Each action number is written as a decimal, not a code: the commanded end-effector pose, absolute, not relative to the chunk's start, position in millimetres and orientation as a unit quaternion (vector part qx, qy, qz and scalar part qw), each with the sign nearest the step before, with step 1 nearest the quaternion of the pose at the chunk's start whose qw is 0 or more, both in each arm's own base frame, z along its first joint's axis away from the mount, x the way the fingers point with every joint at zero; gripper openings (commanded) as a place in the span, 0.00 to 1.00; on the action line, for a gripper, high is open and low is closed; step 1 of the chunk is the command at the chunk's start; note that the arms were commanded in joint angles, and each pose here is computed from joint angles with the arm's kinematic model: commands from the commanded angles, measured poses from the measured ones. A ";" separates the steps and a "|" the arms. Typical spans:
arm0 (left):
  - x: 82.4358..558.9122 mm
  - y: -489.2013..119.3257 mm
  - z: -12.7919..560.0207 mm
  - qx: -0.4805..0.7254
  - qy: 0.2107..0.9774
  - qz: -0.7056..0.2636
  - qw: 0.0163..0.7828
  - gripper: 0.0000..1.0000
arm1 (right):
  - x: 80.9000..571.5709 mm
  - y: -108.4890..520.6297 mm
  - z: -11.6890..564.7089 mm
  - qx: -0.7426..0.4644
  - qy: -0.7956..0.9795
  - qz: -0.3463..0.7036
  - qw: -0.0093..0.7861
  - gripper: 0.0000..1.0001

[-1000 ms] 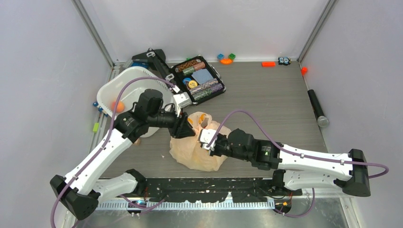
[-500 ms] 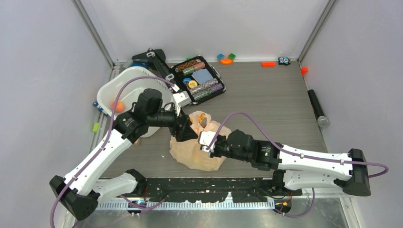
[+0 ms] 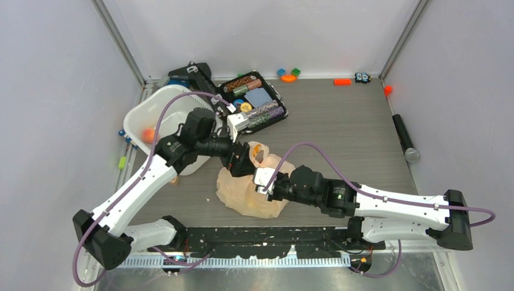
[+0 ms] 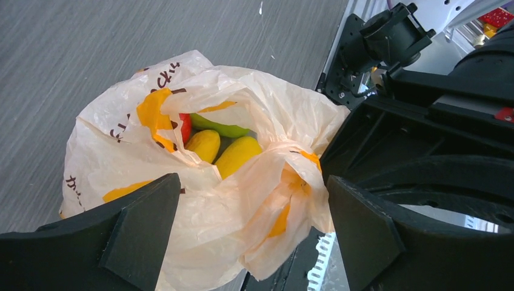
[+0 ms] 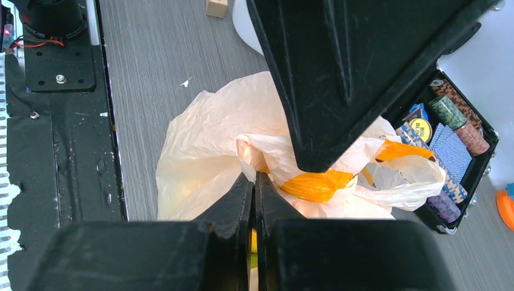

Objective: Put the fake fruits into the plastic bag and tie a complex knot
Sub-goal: Tie the plastic bag at the center of the board.

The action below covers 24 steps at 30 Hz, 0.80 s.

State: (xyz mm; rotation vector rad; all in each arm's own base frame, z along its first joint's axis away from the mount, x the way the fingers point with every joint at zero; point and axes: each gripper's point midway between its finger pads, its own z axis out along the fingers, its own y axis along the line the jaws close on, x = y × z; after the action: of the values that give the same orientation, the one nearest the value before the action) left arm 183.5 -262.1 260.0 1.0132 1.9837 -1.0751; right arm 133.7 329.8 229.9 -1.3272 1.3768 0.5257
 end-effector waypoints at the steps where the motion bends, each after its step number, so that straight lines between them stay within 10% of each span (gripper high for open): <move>1: 178.8 -269.4 273.0 0.401 0.746 -0.428 0.316 0.92 | 136.5 333.2 234.2 -0.556 0.575 0.217 0.560 0.05; 18: 151.7 -269.2 265.0 0.415 0.735 -0.459 0.277 0.04 | 149.9 316.7 237.3 -0.535 0.587 0.178 0.581 0.05; 24: 148.6 -267.7 268.3 0.397 0.726 -0.471 0.305 0.00 | 167.3 298.5 241.3 -0.491 0.615 0.135 0.601 0.05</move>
State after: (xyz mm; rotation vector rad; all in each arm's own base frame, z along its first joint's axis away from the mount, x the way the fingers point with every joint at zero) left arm 157.8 -266.2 252.1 1.0759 2.0136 -1.1941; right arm 149.0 313.1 223.2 -1.2788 1.4065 0.4010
